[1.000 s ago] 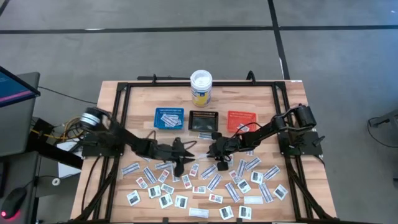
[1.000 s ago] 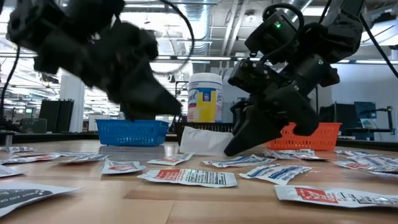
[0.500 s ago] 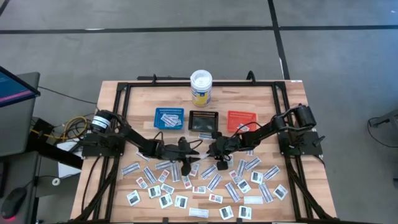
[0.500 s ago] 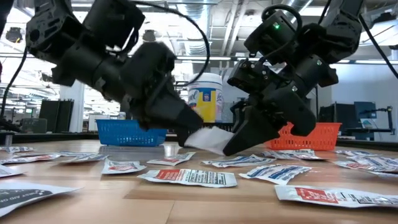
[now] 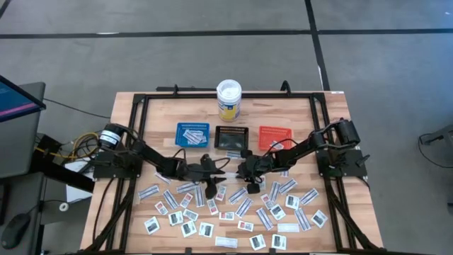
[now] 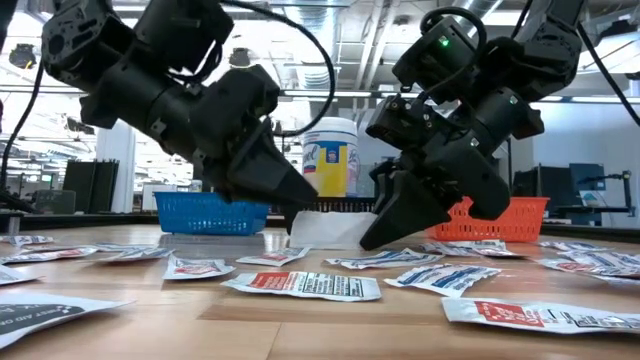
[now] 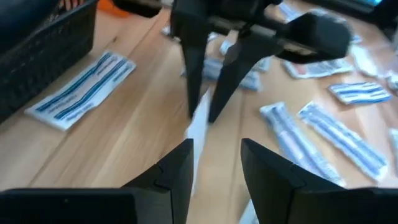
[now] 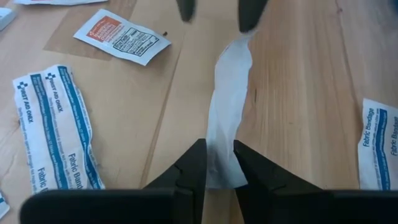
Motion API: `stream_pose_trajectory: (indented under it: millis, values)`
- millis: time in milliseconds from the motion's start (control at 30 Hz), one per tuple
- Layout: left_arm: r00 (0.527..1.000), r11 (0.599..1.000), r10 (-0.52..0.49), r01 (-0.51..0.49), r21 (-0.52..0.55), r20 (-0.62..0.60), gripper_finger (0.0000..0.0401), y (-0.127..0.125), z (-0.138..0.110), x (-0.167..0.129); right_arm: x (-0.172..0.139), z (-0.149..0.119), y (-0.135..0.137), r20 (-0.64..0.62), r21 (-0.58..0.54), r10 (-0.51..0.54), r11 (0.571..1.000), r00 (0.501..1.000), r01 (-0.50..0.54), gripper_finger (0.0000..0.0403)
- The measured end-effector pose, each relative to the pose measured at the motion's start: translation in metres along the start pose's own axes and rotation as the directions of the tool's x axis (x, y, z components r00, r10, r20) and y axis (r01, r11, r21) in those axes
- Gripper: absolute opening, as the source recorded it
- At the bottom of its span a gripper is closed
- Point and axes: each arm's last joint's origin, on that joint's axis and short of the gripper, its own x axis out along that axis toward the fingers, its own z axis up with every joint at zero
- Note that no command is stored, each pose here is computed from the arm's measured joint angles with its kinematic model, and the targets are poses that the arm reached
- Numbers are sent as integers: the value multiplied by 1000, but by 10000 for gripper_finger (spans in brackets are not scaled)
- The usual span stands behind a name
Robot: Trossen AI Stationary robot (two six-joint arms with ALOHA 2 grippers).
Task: Pick & Place First Aid Supplies
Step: Put the blue bandage into the blue bin
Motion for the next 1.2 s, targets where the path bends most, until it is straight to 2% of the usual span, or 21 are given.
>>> stream_pose_trajectory:
  millis: [167,367,600,733,1000,1200]
  values:
    - [1000,1000,3,-3,0,-5,134,1,-1,0,0,0,0,5,-4,1,1000,1000,-1,55]
    - [1000,1000,4,-4,0,-4,134,1,-1,0,0,0,1,7,-30,3,1000,1000,-3,5]
    - [1000,1000,13,-13,6,-1,134,1,-1,0,0,1,0,10,-33,1,999,1000,-1,2]
    - [999,998,34,-35,53,8,134,2,0,0,0,1,4,10,-57,8,998,1000,-8,2]
    - [1000,998,28,-29,61,14,133,1,0,0,-1,4,17,36,-164,37,986,999,-31,1]
    - [999,997,-43,44,57,-9,133,-2,0,0,-1,10,12,98,-108,-5,994,995,16,1]
